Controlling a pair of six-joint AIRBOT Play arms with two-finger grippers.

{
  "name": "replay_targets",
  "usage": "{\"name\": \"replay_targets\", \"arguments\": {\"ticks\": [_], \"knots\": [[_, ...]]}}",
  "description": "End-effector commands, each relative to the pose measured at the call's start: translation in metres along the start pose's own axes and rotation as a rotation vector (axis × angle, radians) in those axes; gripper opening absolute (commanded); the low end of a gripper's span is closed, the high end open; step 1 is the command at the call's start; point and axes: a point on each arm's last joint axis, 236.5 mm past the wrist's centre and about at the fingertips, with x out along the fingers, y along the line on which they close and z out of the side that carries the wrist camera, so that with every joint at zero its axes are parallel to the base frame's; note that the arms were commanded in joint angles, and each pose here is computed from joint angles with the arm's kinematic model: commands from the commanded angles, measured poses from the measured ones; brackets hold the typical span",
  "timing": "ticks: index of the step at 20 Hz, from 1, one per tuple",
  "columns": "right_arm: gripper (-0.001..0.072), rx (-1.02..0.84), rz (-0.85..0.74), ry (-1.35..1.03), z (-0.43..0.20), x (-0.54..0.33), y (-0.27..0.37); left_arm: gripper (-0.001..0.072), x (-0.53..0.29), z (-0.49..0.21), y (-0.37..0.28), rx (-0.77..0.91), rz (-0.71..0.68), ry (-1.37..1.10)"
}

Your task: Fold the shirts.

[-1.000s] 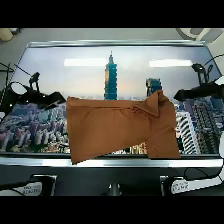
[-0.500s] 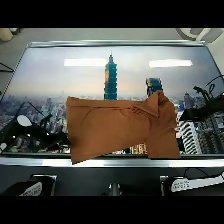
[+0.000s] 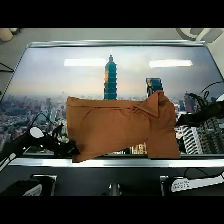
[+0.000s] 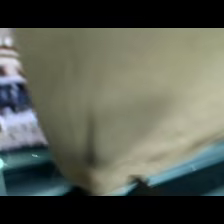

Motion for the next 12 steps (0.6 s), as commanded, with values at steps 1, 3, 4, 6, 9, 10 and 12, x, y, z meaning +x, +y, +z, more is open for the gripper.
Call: {"name": "replay_targets", "arguments": {"ticks": [1,3,4,6,9,10,12], "knots": [[0.0704,-0.034,-0.011,-0.033,0.007,0.022,-0.006,0.0141,0.002,0.016,-0.003,-0.023,0.002,-0.070],[0.0659,-0.048,0.024,-0.057,0.020,0.034,0.005,0.0027,-0.004,0.021,-0.011,0.026,-0.006,-0.084],[0.0556,-0.052,0.052,-0.059,0.024,0.039,0.013,0.0026,-0.009,0.026,-0.016,0.045,-0.012,-0.104],[0.0065,-0.107,0.066,-0.070,0.036,0.043,0.030,0.0025,-0.028,0.040,-0.030,0.098,-0.032,-0.173],[0.0018,-0.209,0.065,-0.246,0.075,-0.009,0.063,0.0022,-0.104,0.084,-0.066,0.190,-0.075,-0.405],[0.0017,-0.249,0.035,-0.333,0.090,-0.044,0.075,0.0021,-0.147,0.097,-0.085,0.226,-0.107,-0.521],[0.0017,-0.359,-0.070,-0.598,0.120,-0.150,0.121,0.0021,-0.266,0.101,-0.140,0.359,-0.172,-0.835]]}}
